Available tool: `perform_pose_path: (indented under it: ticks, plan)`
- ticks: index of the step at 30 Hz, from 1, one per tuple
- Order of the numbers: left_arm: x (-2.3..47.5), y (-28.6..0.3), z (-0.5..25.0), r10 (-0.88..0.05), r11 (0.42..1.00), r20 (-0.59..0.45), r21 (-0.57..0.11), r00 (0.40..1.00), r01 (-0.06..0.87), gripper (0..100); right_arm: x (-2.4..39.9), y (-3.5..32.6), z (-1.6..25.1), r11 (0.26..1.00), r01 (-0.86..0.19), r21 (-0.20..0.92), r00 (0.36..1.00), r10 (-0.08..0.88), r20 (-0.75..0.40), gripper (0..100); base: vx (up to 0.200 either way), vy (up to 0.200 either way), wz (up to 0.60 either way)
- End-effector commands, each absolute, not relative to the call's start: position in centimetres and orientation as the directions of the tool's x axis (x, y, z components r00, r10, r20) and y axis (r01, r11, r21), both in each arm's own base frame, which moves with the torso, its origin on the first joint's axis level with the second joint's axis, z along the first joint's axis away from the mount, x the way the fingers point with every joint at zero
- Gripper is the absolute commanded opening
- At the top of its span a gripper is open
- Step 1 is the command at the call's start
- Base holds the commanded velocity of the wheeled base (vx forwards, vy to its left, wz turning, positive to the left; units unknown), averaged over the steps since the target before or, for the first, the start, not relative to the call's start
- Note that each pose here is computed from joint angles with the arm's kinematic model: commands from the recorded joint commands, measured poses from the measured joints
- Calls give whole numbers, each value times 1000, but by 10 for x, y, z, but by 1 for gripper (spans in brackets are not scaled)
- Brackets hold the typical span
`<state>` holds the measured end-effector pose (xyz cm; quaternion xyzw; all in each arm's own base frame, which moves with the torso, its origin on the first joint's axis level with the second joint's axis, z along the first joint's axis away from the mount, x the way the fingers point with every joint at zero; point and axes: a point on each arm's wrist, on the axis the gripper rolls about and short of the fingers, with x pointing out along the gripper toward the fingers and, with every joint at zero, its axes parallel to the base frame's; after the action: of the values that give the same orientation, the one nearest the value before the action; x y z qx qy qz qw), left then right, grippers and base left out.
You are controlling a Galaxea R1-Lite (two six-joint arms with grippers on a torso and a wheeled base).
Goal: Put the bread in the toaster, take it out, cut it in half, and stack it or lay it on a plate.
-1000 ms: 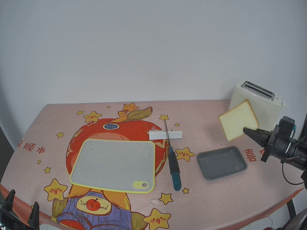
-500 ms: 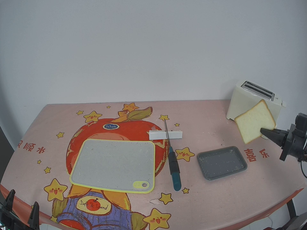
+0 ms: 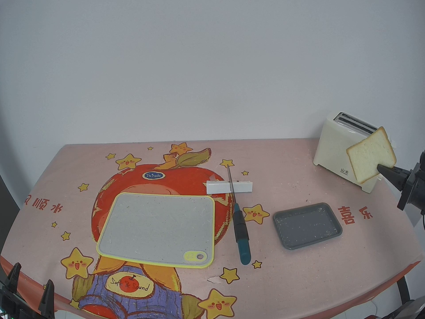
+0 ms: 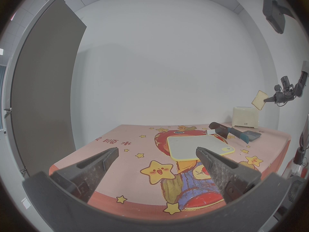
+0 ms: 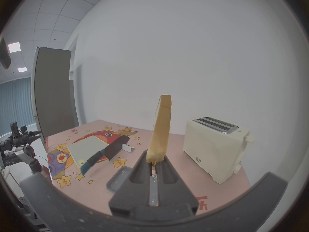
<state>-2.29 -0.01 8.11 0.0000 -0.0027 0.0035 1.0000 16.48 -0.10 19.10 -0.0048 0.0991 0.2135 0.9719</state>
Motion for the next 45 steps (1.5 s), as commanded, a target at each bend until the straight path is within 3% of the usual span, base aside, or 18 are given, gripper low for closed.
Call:
perform_pose_path:
  ticks: [1, 9, 17, 29, 39, 45]
  plan:
    - [-23, 0, 76, 8, 1000, 2, 0, 1000, -8, 100, 166, -5, 189, 918, -395, 35, 896, 393, -204, 0, 0, 0, 0]
    - [-23, 0, 76, 8, 1000, 2, 0, 1000, -8, 100, 162, -5, 194, 918, -396, 28, 902, 394, -178, 0, 0, 0, 0]
    - [-23, 0, 76, 8, 1000, 2, 0, 1000, -8, 100, 166, -6, 208, 916, -396, -64, 912, 384, -144, 0, 0, 0, 0]
    - [-23, 0, 76, 8, 1000, 2, 0, 1000, -8, 100, 200, -27, 219, 960, -267, -85, 955, 253, -152, 0, 0, 0, 0]
    - [-23, 0, 76, 8, 1000, 2, 0, 1000, -8, 100, 202, -10, 214, 881, -455, -130, 886, 433, -164, 0, 0, 0, 0]
    - [-23, 0, 76, 9, 1000, 2, -6, 1000, -9, 100, 201, -6, 209, 870, -478, -120, 869, 449, -208, 0, 0, 0, 0]
